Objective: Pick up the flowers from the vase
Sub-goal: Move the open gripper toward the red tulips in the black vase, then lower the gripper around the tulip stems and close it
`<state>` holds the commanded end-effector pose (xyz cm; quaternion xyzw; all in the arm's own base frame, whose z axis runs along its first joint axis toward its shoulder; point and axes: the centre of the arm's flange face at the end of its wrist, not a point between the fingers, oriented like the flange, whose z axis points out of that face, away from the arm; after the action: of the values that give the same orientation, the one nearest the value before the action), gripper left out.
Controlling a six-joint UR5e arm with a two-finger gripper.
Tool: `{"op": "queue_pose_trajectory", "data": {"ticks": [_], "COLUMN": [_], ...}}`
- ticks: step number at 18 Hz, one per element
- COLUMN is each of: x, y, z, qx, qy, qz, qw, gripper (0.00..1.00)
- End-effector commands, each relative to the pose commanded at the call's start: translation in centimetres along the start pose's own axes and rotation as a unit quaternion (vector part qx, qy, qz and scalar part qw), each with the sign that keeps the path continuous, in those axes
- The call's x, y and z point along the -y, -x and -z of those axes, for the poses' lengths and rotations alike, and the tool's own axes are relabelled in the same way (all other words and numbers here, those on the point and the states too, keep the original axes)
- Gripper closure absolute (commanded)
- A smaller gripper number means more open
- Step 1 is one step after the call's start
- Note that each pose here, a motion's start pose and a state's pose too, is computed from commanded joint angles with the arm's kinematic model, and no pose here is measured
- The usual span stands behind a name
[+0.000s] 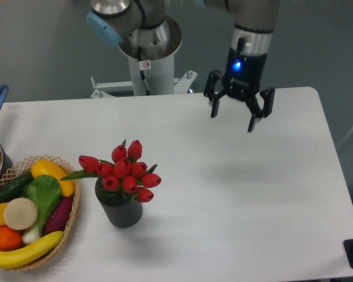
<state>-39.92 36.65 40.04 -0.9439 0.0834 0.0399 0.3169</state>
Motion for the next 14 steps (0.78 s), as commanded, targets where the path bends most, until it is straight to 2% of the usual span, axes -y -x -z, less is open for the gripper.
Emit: {"op": "queue_pose_trajectory", "data": {"ticks": [6, 8, 11, 14], "x": [0.6, 0.7, 1.0, 1.4], "y": [-3.4, -4.0, -5.4, -6.0], "z": [-4.3, -4.7, -6.9, -7.4], "qx": [-0.054, -0.055, -0.093, -0.114], "qy": [-0.015, -0.027, -0.082, -0.133], "qz": [-0.012, -0.017, -0.011, -0.001], "qw": [0.9984, 0.998, 0.9923, 0.9845], "gripper": [0.0, 0.0, 0.0, 0.0]}}
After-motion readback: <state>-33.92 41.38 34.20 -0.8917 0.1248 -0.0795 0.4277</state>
